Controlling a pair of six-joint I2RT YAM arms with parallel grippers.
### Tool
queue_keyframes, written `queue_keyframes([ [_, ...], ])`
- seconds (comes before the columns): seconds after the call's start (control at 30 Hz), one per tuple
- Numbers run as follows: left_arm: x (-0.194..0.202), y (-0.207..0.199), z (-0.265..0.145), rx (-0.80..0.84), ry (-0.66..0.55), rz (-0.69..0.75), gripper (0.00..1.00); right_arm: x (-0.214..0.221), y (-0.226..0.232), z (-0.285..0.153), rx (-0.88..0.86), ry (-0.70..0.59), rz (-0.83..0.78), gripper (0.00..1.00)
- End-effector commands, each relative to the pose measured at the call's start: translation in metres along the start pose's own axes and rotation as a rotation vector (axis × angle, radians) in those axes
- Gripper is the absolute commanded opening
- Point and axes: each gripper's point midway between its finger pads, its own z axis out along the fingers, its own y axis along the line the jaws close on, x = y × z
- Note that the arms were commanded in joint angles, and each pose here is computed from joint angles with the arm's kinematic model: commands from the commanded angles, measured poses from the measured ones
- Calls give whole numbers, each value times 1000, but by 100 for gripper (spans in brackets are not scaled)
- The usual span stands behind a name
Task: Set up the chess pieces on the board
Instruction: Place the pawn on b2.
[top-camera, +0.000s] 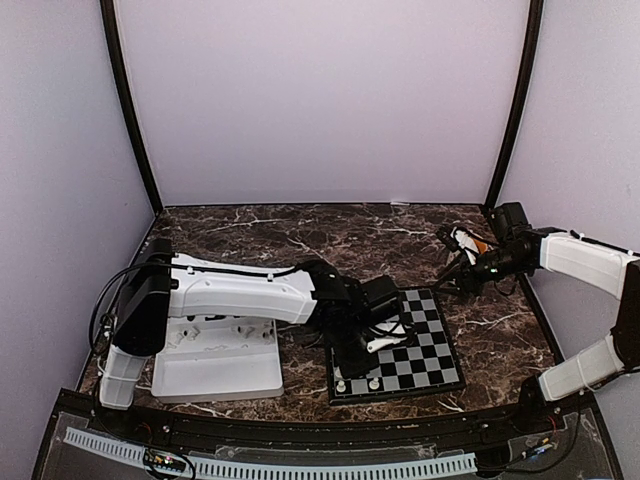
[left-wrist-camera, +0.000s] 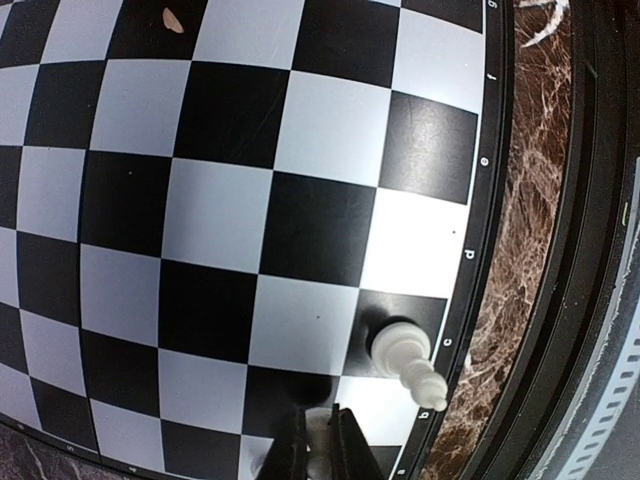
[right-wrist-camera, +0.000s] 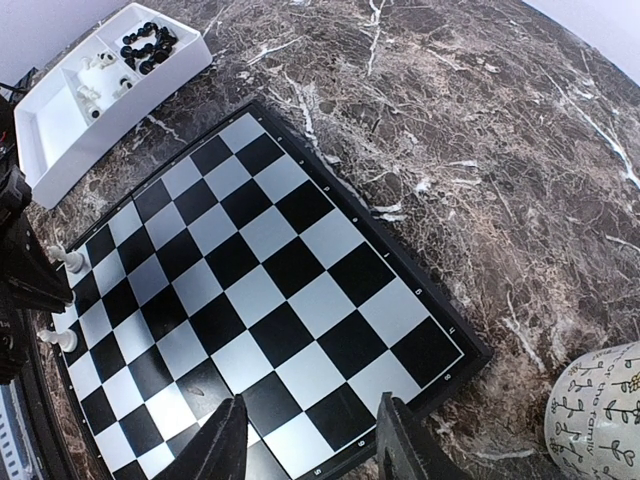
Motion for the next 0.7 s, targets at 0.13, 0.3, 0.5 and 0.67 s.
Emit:
queue_keyframes([
  [0.13,8,0,0,-16,42,19,2,-7,-4,-3,17,-17,-11,45],
  [0.3,9,2,3,-28,47,14,2,-6,-4,-2,12,-15,-8,45],
  [0.5,6,6,5,-48,39,8,5,-6,-3,-2,11,-16,-11,45],
  [0.67,5,6,4,-47,34,-1,13,-6,-3,-2,9,-15,-9,45],
])
